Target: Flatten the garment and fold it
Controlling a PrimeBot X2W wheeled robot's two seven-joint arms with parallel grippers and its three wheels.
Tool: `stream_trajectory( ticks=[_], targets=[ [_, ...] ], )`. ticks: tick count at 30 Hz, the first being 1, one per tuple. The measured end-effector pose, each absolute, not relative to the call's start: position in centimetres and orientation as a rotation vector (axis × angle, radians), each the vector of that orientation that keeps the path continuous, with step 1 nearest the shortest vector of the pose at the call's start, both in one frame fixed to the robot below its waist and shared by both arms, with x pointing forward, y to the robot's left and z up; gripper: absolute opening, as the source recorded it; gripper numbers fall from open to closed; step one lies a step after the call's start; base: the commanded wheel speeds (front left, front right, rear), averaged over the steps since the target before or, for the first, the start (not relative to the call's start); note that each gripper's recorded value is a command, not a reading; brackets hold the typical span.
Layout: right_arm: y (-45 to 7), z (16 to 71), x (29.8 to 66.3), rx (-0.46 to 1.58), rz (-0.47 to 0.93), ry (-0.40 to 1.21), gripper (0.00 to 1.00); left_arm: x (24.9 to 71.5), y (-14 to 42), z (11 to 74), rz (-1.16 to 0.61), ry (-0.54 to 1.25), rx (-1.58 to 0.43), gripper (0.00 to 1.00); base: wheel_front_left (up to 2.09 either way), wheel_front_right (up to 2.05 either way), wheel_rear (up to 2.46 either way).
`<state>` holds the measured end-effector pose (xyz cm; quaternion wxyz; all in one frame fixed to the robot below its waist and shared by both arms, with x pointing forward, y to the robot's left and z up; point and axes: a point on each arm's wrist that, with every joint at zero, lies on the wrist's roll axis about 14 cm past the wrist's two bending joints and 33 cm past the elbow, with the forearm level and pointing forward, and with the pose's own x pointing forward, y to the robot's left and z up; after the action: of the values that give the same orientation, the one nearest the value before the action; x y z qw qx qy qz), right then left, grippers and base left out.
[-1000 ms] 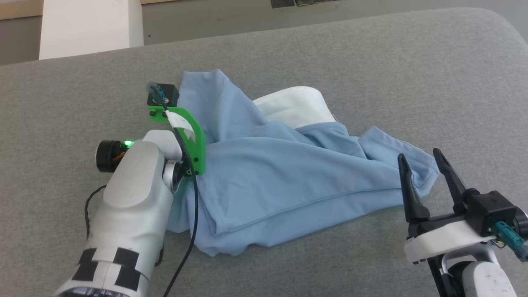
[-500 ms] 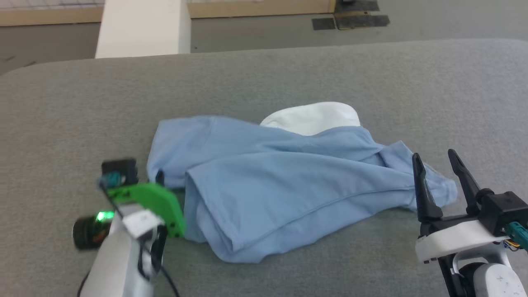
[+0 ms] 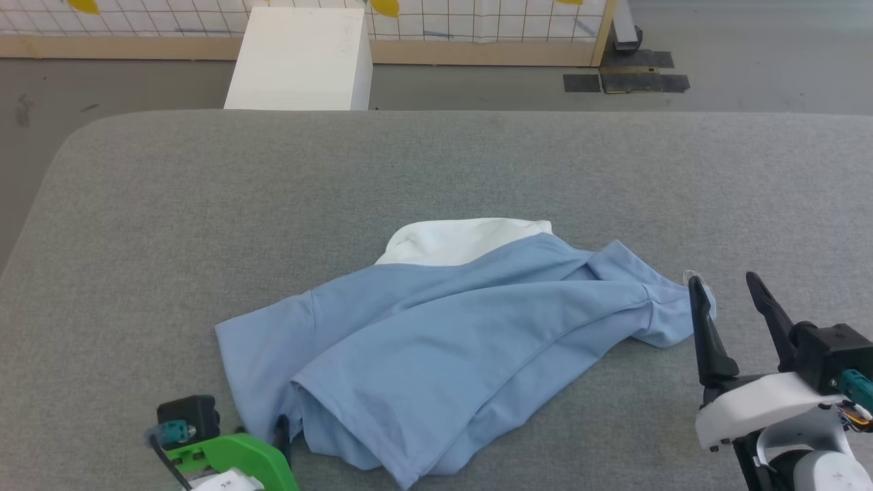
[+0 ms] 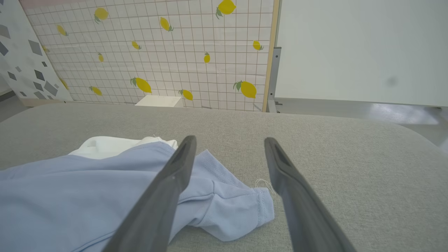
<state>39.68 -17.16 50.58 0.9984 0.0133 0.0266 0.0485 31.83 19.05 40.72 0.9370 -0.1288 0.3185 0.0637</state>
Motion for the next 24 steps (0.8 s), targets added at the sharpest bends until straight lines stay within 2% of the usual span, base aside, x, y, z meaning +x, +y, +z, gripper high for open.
stream_trajectory(
  ticks=[7, 11, 15, 24],
  targets=[
    [-17.5, 50.7, 39.7, 0.023, 0.088, 0.064, 1.0, 34.0, 21.1, 44.5, 0.173, 0.411, -0.216, 1.0, 0.0, 0.0, 0.0],
    [-17.3, 50.7, 39.8, 0.026, 0.093, 0.067, 1.0, 35.0, 22.4, 45.5, 0.151, 0.348, -0.145, 1.0, 0.0, 0.0, 0.0],
    [-17.0, 50.4, 40.0, 0.026, 0.102, 0.081, 1.0, 36.5, 23.7, 45.6, 0.121, 0.347, -0.066, 1.0, 0.0, 0.0, 0.0],
    [-16.6, 49.6, 40.0, 0.028, 0.112, 0.107, 1.0, 38.8, 24.2, 42.6, 0.006, 0.512, 0.069, 1.0, 0.0, 0.0, 0.0]
  ],
)
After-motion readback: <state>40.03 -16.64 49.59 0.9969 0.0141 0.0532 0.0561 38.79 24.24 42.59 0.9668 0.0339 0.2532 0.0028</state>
